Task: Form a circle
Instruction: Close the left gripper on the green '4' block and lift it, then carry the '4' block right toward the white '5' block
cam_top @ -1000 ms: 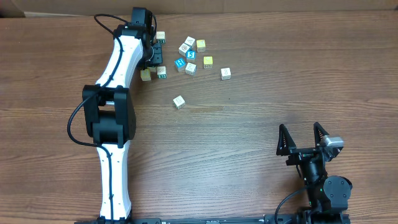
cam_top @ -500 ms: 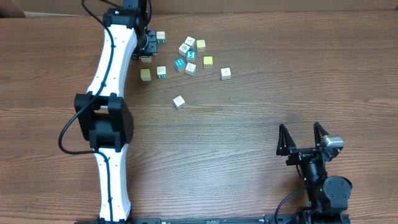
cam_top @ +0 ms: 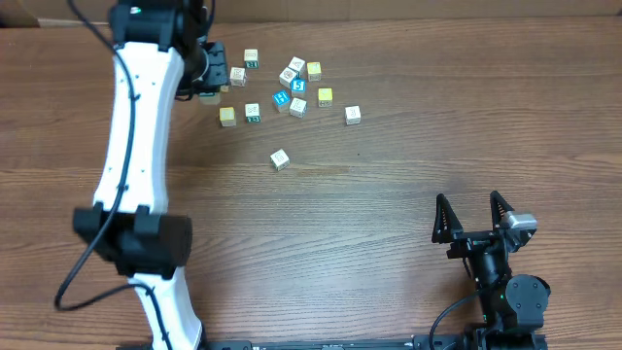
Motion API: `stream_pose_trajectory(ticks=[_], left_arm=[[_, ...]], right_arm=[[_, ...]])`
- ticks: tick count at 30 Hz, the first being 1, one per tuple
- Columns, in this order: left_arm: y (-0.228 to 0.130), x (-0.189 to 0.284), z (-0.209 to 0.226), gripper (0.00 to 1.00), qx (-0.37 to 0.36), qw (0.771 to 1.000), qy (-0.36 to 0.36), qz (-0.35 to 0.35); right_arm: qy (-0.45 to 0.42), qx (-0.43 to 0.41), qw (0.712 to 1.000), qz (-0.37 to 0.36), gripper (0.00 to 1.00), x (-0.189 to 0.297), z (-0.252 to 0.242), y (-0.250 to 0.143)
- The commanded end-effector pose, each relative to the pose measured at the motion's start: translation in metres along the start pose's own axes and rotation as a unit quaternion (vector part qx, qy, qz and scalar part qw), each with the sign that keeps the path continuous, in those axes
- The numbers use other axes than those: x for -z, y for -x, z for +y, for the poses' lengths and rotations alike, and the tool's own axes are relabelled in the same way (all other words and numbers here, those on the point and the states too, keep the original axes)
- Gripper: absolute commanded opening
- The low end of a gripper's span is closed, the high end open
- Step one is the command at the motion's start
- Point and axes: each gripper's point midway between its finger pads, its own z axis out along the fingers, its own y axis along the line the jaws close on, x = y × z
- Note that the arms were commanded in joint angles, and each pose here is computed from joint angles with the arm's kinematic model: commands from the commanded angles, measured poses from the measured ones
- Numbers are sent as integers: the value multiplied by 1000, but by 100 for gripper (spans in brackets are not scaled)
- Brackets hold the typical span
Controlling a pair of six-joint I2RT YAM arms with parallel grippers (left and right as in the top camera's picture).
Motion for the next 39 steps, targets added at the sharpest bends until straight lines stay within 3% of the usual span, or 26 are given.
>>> stream_pose_trajectory(ticks=[1, 4, 12, 24, 39], left_arm=[[-18, 23, -8, 11, 2, 1000, -10, 10], [-36, 21, -11, 8, 3, 999, -8, 46], [-64, 5, -39, 9, -31, 995, -19, 97], [-134, -47, -38, 7, -56, 972, 52, 224], [-186, -119, -68, 6, -154, 958, 68, 232]], right_arm=[[-1, -1, 1000, -2, 100, 0, -1, -1], [-1, -1, 1000, -2, 100, 0, -1, -1], [-1, -1, 1000, -2, 100, 0, -1, -1], [-1, -1, 1000, -2, 100, 0, -1, -1], [-1, -1, 1000, -2, 100, 0, -1, -1]])
